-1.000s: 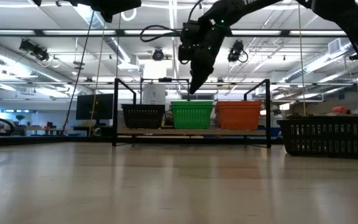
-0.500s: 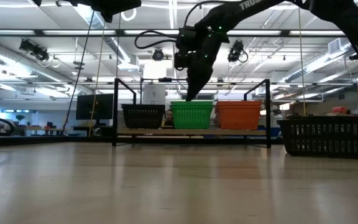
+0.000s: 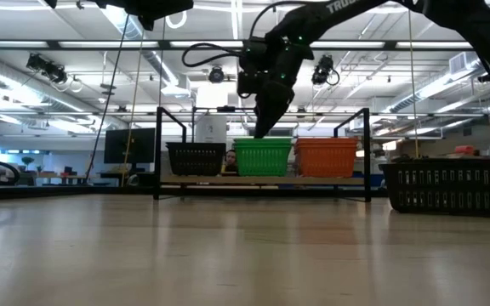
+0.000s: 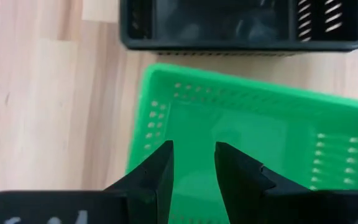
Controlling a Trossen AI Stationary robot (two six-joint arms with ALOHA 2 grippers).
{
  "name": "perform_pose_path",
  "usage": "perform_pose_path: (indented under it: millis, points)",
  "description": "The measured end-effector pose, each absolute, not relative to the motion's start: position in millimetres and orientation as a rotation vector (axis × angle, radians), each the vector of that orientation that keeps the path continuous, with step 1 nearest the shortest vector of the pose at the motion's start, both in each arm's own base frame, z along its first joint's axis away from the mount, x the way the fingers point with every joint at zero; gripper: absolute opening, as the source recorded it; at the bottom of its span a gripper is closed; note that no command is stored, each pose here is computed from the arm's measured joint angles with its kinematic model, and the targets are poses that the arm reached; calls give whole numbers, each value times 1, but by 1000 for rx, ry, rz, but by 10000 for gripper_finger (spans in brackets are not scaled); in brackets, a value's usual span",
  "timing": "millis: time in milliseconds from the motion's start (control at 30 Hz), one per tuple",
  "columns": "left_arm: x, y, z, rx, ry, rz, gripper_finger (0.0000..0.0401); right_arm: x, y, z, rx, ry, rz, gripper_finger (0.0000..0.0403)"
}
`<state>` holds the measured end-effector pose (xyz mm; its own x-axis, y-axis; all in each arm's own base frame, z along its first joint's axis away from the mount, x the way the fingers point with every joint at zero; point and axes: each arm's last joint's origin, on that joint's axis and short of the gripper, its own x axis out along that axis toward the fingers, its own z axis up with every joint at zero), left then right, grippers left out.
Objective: Stack baskets on shelf by color
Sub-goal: Stack the green bin on the green bin on the shelf
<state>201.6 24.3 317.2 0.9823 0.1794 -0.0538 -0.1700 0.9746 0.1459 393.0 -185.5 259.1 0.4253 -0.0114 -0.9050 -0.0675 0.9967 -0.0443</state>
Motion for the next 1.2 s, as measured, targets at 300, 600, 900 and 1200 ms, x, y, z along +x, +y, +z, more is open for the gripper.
perform_pose_path:
  millis: [300, 600, 900, 1200]
  points:
    - [202, 24, 317, 141, 68, 177, 86, 387, -177, 256, -61, 1242, 22, 122]
    - [202, 24, 317, 140, 67, 176, 91, 385, -176, 255, -56, 1269, 25, 122]
    - [202, 24, 317, 140, 68, 177, 85, 378, -175, 253, -71, 1367, -7, 122]
    - [202, 24, 317, 140, 67, 176, 91, 377, -177, 253, -112, 1401, -60, 122]
